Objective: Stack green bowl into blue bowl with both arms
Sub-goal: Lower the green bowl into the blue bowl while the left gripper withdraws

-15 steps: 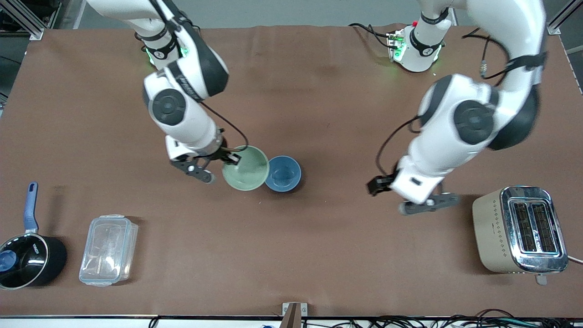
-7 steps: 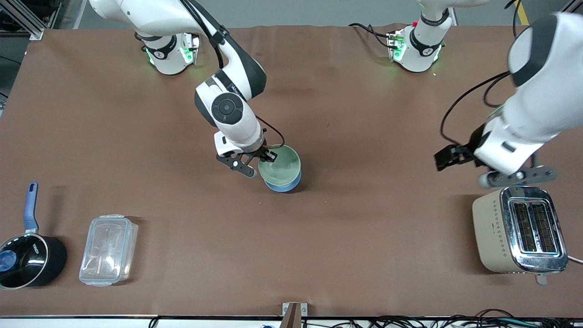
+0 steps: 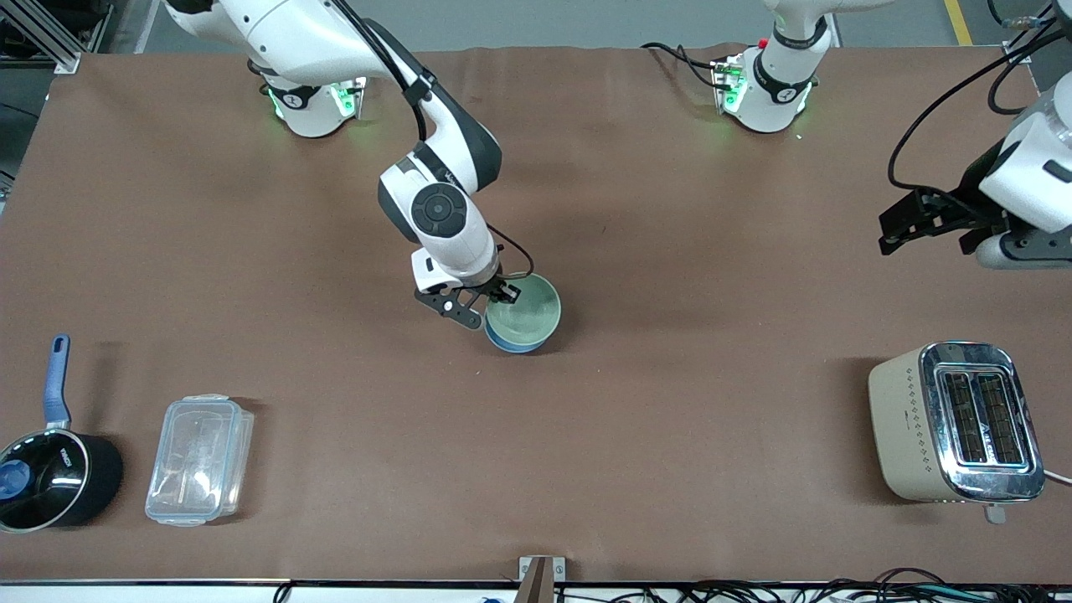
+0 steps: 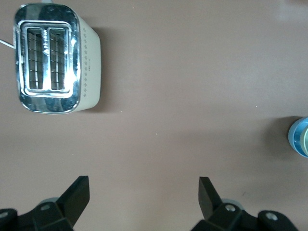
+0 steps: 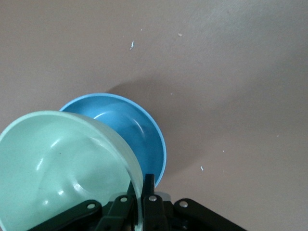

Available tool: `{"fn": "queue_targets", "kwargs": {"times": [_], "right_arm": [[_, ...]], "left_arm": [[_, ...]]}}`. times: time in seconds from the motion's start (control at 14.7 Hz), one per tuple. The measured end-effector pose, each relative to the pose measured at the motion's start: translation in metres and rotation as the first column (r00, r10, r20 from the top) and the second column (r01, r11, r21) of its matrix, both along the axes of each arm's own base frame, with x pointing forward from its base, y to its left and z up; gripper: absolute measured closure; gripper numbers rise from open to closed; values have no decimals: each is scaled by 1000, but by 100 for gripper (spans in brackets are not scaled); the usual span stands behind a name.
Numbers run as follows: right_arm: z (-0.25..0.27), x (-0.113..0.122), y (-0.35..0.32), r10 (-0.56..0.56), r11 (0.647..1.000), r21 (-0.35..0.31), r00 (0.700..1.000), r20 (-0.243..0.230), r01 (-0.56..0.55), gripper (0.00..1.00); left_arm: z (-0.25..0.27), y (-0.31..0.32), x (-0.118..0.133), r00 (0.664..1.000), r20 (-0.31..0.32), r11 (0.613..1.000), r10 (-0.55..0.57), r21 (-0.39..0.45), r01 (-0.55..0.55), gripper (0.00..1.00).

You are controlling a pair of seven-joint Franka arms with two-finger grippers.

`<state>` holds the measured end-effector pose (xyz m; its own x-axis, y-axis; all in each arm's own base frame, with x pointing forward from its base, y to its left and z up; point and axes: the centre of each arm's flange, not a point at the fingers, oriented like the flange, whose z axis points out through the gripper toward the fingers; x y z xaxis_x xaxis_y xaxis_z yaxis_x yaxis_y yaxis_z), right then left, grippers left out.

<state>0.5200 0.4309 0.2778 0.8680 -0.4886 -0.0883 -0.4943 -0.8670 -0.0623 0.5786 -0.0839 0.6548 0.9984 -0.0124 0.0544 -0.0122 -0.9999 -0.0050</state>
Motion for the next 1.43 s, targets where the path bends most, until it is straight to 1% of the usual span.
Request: {"fn": "queue_targets", "kwargs": {"times": [0.2,0.41,0.68,0.82,1.16,1.43], "right_arm": [[-8,-4,4,6,1000,-3,1000,-6,-7,95],[-10,-3,3,2,1000,-8,1000,-6,-2,95],[-14,1,1,0,1000,-11,1000,12,0,95],[-20,1,1,0,1000,-11,1000,10,0,95],[-24,0,2,3,1000,-14,1000,6,-2,95],[-27,3,-2,-4,1000,-19,1000,5,4,95]], "left_arm": [[15,18,-9,1000,13,1000,20,9,-21,0],[27,15,-22,1000,20,1000,15,13,-15,0],[15,9,-35,1000,-17,1000,-3,25,3,0],[8,9,-39,999,-34,1000,-6,29,7,0],[-6,11,-44,998,-66,999,-6,35,9,0],[-10,14,-43,997,-75,999,0,36,3,0]]}}
